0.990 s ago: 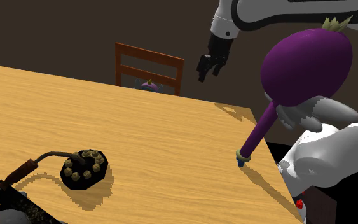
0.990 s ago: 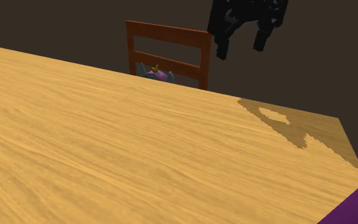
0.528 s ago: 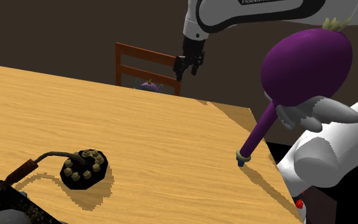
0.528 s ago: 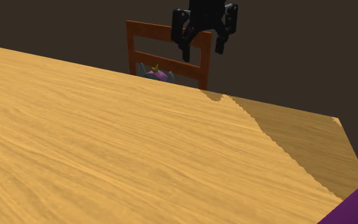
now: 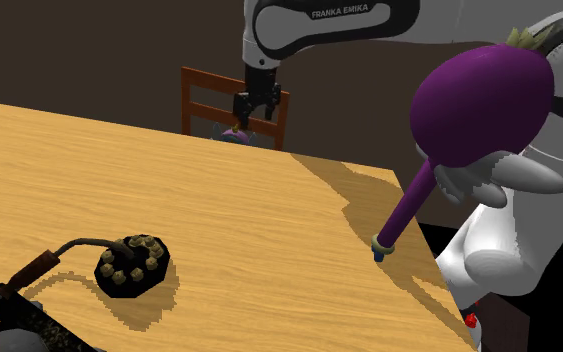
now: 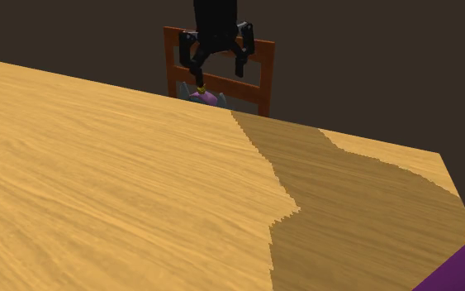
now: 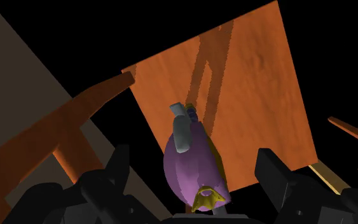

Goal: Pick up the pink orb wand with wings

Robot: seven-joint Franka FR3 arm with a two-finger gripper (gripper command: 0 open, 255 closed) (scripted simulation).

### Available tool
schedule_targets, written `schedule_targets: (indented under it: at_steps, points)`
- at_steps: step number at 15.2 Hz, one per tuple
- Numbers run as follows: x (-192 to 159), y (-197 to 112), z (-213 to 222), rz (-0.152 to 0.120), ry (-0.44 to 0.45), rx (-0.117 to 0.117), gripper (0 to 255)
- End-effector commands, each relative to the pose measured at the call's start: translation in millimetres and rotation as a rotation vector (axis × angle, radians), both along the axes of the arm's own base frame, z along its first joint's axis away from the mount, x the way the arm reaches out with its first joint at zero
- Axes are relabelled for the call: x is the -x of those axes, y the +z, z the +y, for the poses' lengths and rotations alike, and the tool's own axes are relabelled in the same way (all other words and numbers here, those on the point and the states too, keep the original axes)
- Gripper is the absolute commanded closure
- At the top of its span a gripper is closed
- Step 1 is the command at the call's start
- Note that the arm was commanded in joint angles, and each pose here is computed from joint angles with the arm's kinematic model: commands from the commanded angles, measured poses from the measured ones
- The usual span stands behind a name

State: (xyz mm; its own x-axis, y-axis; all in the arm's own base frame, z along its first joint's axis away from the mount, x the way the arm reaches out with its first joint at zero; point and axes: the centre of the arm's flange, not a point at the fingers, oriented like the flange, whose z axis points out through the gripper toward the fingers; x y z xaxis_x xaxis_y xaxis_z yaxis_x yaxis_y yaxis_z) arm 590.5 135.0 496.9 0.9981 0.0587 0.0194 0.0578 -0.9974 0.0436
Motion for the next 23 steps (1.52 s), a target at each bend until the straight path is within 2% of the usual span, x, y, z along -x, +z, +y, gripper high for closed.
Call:
schedule_targets:
  at_steps: [1, 2, 11, 12, 21, 23]
  points:
    - [-26, -7, 9, 0.005, 0.009, 0.002, 0]
    - [-34, -10, 14, 0.007, 0.013, 0.003, 0]
    - [-34, -50, 14, 0.007, 0.013, 0.003, 0]
    - [-34, -49, 13, 0.007, 0.013, 0.003, 255]
    - [-34, -50, 14, 0.007, 0.013, 0.003, 255]
    - [-34, -39, 14, 0.007, 0.013, 0.003, 255]
